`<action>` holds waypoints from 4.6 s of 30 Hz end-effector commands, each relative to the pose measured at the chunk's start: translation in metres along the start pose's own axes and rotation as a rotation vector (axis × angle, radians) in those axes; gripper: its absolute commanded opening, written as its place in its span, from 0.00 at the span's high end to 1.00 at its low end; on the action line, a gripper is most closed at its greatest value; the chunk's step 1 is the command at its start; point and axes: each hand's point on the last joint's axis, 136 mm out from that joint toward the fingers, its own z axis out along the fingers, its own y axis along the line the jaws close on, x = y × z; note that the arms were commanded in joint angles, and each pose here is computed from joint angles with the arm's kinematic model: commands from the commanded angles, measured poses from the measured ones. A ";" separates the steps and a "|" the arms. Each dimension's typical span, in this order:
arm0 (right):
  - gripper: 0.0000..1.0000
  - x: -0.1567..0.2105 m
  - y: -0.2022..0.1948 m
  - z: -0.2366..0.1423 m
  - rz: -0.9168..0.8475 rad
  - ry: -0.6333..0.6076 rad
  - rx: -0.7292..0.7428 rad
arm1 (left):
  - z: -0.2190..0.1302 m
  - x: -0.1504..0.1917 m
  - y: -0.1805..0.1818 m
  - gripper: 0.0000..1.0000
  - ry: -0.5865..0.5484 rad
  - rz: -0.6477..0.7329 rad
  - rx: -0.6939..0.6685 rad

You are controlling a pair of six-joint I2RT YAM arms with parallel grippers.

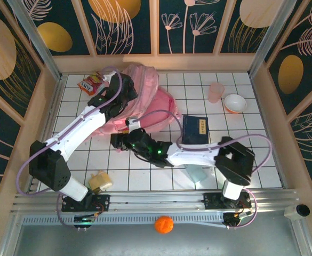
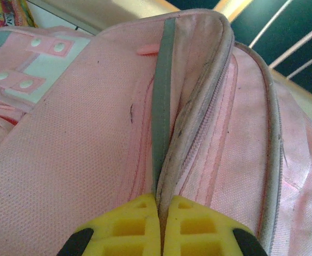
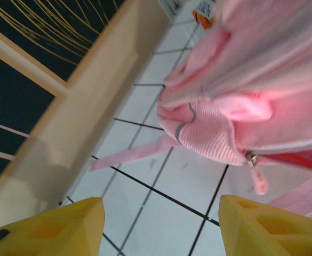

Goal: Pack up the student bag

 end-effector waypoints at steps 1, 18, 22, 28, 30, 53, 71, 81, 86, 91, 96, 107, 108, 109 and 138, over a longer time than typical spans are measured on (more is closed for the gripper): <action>0.41 -0.029 -0.003 -0.028 0.037 -0.038 0.016 | -0.020 -0.018 -0.005 1.00 -0.080 0.066 0.074; 0.33 -0.118 -0.114 -0.074 0.346 0.046 0.022 | -0.049 0.003 -0.010 1.00 -0.109 0.194 0.293; 0.32 -0.131 -0.135 -0.072 0.442 0.033 -0.050 | -0.049 0.007 -0.007 1.00 -0.097 0.240 0.279; 0.31 -0.128 -0.117 -0.050 0.454 0.115 -0.239 | -0.048 0.013 -0.008 1.00 -0.076 0.283 0.296; 0.31 -0.126 -0.114 -0.043 0.474 0.126 -0.280 | -0.046 0.017 -0.005 1.00 -0.063 0.312 0.283; 1.00 -0.104 -0.036 -0.049 0.675 -0.187 -0.139 | -0.048 -0.026 0.030 0.98 -0.142 0.750 -0.063; 1.00 -0.054 -0.033 -0.038 0.671 -0.264 0.019 | -0.016 -0.004 0.014 0.75 -0.145 0.675 0.066; 1.00 -0.047 -0.050 -0.011 0.679 -0.311 0.092 | -0.034 0.002 0.026 0.23 -0.044 0.489 0.041; 1.00 -0.030 -0.051 0.000 0.694 -0.246 0.099 | -0.041 0.012 0.039 0.13 -0.011 0.358 0.070; 0.78 -0.012 -0.055 -0.002 0.745 -0.146 0.117 | -0.048 0.021 0.027 0.01 0.023 0.252 0.169; 0.56 0.009 -0.064 -0.019 0.753 -0.002 0.177 | -0.046 0.038 0.016 0.08 0.092 0.215 0.256; 0.44 0.007 -0.064 -0.069 0.621 0.205 0.224 | -0.030 0.058 -0.011 0.09 0.223 0.102 0.369; 0.45 0.006 -0.061 -0.072 0.612 0.227 0.204 | -0.026 0.062 -0.014 0.09 0.251 0.085 0.377; 0.45 0.003 -0.059 -0.075 0.601 0.252 0.182 | -0.023 0.065 -0.017 0.09 0.272 0.064 0.386; 0.48 -0.028 -0.357 -0.212 0.425 0.302 0.614 | 0.026 0.235 -0.145 0.23 0.626 0.061 0.576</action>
